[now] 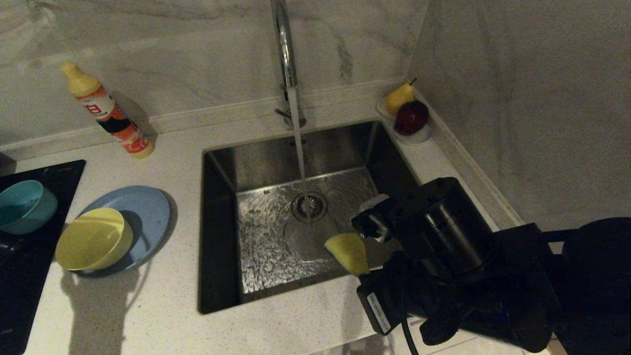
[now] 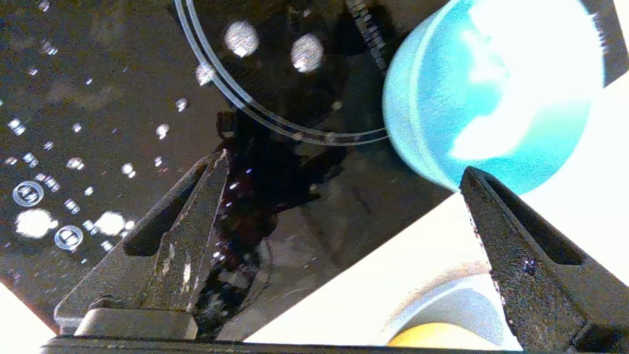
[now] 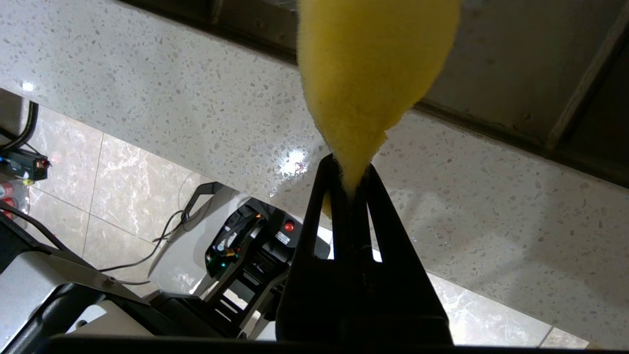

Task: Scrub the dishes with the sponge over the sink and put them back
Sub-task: Pick up a bowl and the sponge

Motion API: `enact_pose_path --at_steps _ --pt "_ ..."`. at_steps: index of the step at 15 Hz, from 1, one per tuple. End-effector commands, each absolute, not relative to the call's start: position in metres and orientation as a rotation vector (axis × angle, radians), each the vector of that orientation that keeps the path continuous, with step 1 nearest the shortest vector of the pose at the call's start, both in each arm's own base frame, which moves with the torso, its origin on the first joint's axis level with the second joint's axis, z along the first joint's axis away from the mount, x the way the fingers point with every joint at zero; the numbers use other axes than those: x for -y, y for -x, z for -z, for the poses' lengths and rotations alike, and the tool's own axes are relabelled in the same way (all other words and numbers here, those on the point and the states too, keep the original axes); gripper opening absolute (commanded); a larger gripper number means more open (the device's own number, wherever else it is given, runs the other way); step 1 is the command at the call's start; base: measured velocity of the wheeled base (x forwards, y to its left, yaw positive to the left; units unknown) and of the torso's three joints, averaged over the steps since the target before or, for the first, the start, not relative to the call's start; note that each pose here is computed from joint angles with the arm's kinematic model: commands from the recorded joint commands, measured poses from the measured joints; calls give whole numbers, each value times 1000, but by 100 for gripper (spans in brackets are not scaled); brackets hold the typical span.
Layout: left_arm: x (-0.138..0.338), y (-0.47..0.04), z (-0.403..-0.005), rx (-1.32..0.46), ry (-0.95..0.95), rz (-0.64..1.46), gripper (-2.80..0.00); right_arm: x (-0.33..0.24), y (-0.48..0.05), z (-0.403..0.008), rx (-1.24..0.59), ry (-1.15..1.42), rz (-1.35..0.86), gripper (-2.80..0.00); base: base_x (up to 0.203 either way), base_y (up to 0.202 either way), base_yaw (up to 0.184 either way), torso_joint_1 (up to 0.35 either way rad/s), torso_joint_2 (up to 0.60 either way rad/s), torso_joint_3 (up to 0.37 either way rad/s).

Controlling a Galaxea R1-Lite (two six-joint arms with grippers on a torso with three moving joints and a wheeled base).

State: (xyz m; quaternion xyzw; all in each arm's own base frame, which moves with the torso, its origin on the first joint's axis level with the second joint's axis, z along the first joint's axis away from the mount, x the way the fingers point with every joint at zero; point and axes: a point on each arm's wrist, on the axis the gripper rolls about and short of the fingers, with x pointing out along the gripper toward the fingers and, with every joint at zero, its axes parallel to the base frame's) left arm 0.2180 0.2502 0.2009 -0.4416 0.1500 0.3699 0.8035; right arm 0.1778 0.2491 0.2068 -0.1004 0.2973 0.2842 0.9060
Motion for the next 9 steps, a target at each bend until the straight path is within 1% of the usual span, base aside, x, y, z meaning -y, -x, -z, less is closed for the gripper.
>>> enact_pose_path --at_steps 1,6,9 --pt "-259 -226 -193 -331 973 -800 0 -249 -177 -208 -610 204 -589 -280 0 0 0 0 0 0" --pt "-284 -240 -163 -356 1084 -839 0 -250 -177 -207 -612 208 -590 -280 0 0 0 0 0 0" --pt "-285 -241 -162 -355 1113 -813 0 -247 -175 -211 -603 202 -592 -280 0 0 0 0 0 0"
